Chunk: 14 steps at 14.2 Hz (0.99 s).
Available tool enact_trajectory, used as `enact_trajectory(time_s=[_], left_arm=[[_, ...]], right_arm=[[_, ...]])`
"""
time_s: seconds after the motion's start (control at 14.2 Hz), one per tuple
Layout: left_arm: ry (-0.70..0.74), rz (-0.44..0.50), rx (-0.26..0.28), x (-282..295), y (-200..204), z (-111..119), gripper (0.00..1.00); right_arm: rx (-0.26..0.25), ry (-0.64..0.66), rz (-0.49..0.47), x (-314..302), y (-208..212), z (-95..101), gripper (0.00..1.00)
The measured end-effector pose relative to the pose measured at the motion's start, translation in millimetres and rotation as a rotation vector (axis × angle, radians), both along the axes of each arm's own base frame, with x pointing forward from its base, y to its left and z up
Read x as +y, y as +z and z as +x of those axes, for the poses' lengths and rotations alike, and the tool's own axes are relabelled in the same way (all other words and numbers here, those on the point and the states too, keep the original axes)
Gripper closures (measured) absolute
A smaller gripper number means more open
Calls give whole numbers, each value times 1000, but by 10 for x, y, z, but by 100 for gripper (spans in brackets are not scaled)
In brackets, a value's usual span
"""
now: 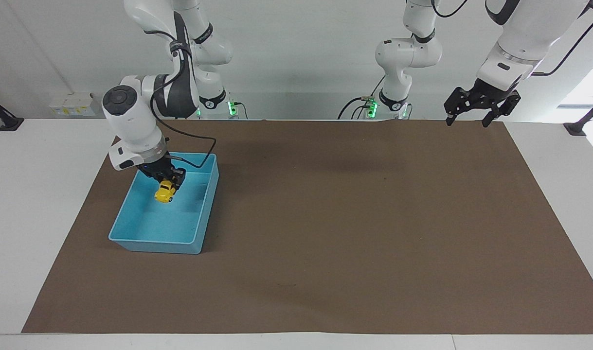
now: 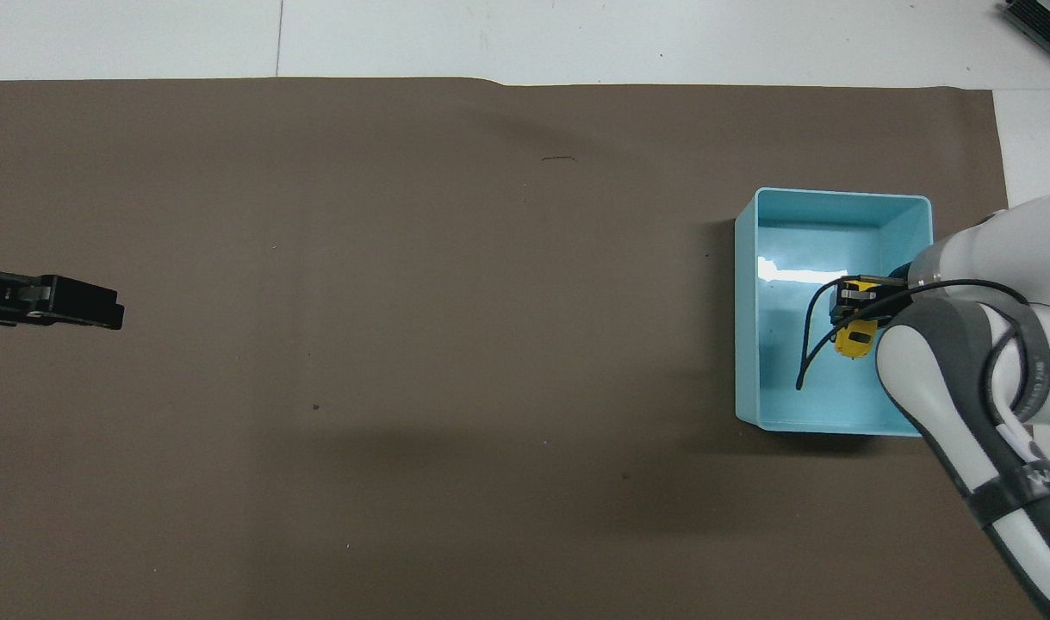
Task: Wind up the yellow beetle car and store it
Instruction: 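Lower the car onto the box floor and open the right gripper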
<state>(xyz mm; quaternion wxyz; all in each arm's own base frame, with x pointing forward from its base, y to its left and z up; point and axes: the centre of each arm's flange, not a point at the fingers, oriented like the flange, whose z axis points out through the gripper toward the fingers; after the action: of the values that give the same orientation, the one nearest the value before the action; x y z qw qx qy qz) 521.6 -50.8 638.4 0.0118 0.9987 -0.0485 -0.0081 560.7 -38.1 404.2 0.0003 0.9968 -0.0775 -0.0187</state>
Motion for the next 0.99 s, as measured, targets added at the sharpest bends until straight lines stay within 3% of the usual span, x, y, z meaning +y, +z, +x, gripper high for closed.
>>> enact_trajectory(time_s=[0.49,0.99], left_arm=[[0,0,0,0,0,0,0],[0,0,0,0,0,0,0]], right_arm=[[-112,125,0,-26,-283,-258,53],[-136,192,-6,-14,-774,-425,53]])
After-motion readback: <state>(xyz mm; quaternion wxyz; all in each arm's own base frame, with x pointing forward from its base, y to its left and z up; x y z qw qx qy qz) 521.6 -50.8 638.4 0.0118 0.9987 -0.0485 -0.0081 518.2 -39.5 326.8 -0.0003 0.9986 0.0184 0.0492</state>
